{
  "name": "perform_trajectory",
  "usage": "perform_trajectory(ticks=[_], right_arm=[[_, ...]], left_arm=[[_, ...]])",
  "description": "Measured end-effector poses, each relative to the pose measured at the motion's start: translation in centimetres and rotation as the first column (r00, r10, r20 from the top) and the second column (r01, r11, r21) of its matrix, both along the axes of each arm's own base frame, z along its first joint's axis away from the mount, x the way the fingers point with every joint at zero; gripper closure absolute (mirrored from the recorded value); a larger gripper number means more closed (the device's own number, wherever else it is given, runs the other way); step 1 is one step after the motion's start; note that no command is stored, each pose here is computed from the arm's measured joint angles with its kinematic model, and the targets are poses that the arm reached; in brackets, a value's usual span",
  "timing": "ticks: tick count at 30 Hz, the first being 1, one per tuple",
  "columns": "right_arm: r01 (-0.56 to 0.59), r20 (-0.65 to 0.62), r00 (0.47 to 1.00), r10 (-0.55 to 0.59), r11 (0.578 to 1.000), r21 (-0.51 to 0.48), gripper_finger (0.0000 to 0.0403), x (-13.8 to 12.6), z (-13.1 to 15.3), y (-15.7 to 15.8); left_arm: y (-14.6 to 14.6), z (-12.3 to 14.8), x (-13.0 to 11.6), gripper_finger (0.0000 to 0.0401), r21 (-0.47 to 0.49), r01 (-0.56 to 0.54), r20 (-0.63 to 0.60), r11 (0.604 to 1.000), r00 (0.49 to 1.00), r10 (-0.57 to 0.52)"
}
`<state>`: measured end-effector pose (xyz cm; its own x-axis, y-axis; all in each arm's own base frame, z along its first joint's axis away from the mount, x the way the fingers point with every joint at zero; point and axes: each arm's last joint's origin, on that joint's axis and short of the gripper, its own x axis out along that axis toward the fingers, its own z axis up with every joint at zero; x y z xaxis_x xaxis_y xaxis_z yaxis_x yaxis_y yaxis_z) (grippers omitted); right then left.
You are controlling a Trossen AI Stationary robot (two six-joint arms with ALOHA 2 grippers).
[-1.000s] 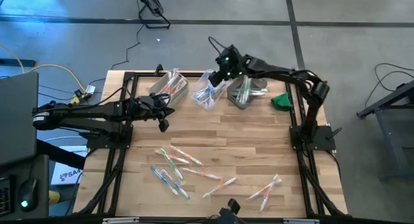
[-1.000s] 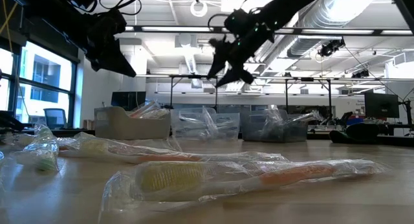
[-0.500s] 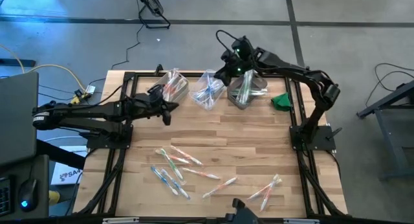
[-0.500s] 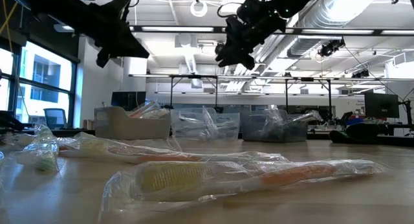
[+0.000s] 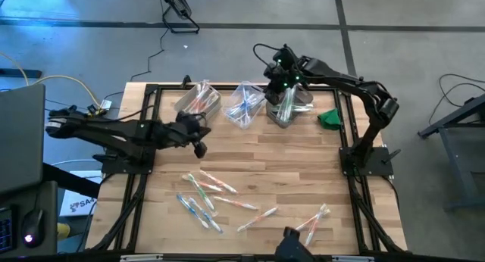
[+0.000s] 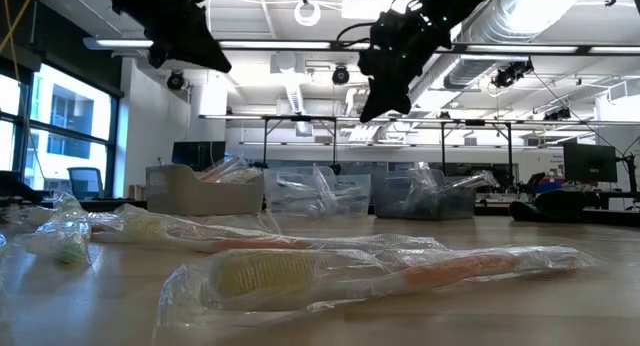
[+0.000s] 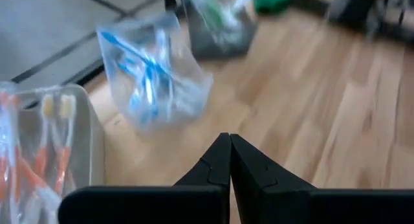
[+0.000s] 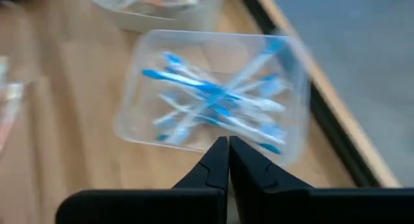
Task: Pick & Place Toothbrushes
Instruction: Put the orange toothbrush into the white bin
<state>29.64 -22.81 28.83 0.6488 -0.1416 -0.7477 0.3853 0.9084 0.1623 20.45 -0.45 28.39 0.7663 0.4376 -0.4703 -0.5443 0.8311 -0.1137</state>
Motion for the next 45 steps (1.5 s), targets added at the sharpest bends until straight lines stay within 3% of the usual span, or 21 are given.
perform_trajectory(ticks=[4, 7, 13, 20, 26, 34, 40, 45], right_arm=[[0.052, -0.026, 0.998, -0.053, 0.998, -0.038, 0.0400, -0.8, 0.0, -1.0], [0.094, -0.030, 0.995, -0.095, 0.995, -0.043, 0.0399, -1.8, 0.0, -2.2], [0.182, -0.041, 0.982, -0.183, 0.983, -0.037, 0.0399, -4.0, -0.1, -4.3], [0.240, -0.074, 0.968, -0.241, 0.971, -0.021, 0.0399, -6.2, -0.3, -5.9], [0.276, -0.128, 0.953, -0.273, 0.961, 0.005, 0.0399, -7.7, -0.7, -6.4], [0.284, -0.206, 0.937, -0.281, 0.959, -0.016, 0.0400, -8.4, -1.0, -6.4], [0.280, -0.211, 0.937, -0.278, 0.960, -0.020, 0.0399, -8.4, -1.0, -6.4], [0.280, -0.212, 0.937, -0.277, 0.960, -0.020, 0.0399, -8.4, -1.0, -6.4]], left_arm=[[-0.8, -0.4, 1.1, 0.0401, -0.038, 0.086, -0.192, 0.996, 0.977, -0.091], [-1.1, -0.9, 1.9, 0.0401, -0.100, 0.141, -0.271, 0.985, 0.949, -0.163], [-1.5, -2.4, 2.9, 0.0401, -0.196, 0.200, -0.334, 0.960, 0.907, -0.257], [-1.6, -3.5, 3.8, 0.0401, -0.175, 0.235, -0.395, 0.956, 0.873, -0.287], [-1.8, -4.9, 4.1, 0.0384, -0.141, 0.427, -0.533, 0.893, 0.728, -0.432], [-2.0, -6.9, 4.7, 0.0271, -0.155, 0.573, -0.649, 0.805, 0.555, -0.520], [-2.3, -7.4, 4.9, 0.0241, -0.218, 0.630, -0.636, 0.746, 0.488, -0.598], [-2.5, -8.0, 5.0, 0.0241, -0.271, 0.630, -0.636, 0.728, 0.450, -0.626]])
